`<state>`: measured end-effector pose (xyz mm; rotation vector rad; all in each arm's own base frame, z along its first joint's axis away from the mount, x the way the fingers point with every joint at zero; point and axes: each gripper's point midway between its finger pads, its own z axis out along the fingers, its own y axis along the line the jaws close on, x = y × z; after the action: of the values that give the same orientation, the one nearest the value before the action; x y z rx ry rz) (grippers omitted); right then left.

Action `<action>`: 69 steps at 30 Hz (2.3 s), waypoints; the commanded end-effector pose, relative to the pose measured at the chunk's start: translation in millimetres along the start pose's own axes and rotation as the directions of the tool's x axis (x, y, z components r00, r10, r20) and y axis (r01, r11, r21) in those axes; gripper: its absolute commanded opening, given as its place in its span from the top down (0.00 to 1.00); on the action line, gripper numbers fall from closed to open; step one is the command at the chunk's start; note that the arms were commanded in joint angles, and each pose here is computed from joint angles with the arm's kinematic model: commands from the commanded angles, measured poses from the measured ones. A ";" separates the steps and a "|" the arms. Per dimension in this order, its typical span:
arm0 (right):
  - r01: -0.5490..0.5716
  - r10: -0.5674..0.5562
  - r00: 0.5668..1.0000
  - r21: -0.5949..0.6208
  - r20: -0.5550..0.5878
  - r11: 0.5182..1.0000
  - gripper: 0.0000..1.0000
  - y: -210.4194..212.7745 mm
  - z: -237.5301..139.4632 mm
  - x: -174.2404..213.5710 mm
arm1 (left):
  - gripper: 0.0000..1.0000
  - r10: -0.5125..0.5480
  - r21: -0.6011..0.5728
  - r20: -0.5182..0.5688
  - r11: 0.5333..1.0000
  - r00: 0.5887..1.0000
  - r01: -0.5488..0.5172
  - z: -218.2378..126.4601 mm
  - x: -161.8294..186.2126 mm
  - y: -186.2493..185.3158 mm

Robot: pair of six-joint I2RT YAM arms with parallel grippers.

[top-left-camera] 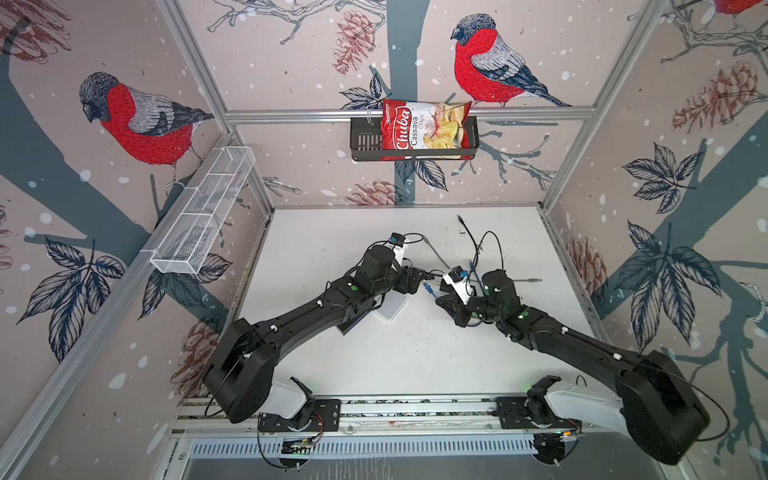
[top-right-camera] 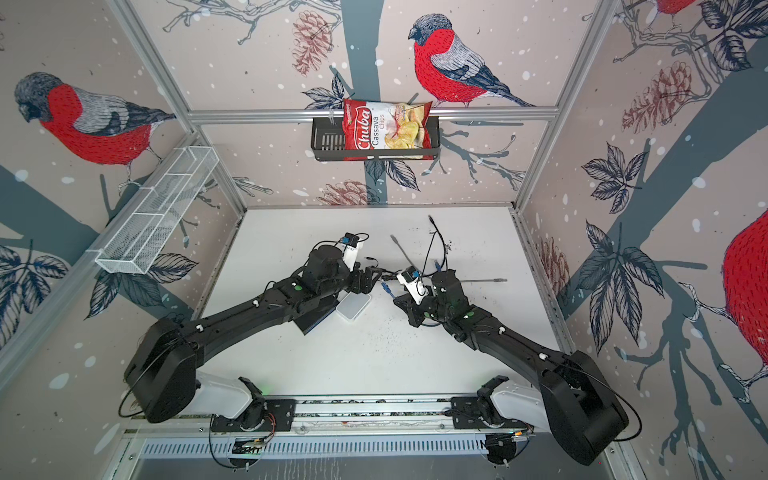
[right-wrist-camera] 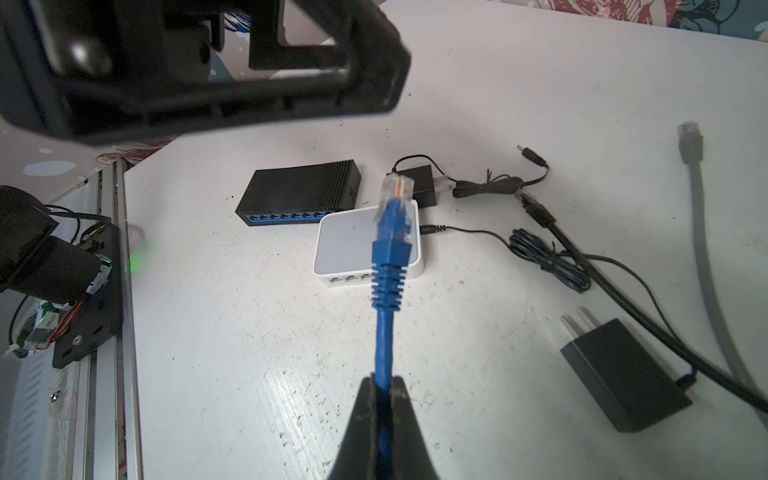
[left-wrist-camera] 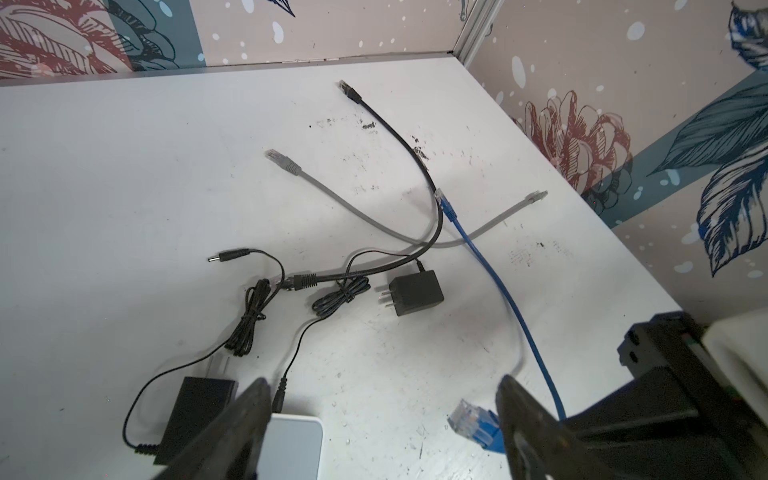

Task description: Insert the plug into the switch port

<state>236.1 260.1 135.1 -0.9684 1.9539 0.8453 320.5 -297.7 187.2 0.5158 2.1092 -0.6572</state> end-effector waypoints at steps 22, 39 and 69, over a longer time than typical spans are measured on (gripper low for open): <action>-0.036 0.018 0.992 -0.136 -0.126 0.990 0.99 14.7 12.3 6.5 | 0.05 0.953 0.011 0.196 0.234 0.232 -0.972 -18.0 34.1 -28.5; -0.045 0.016 0.988 -0.191 -0.151 0.981 0.99 23.8 11.2 8.4 | 0.47 0.962 0.142 0.202 0.158 0.185 -0.977 0.2 57.3 -30.1; 0.011 -0.009 0.995 0.017 -0.095 1.000 0.75 -2.8 11.6 0.2 | 0.91 0.962 0.203 0.173 0.174 0.210 -0.964 6.8 62.9 -26.1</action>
<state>226.4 270.7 122.5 -1.0891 2.0725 0.8957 273.1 -309.8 131.5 1.8499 1.1923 -0.1034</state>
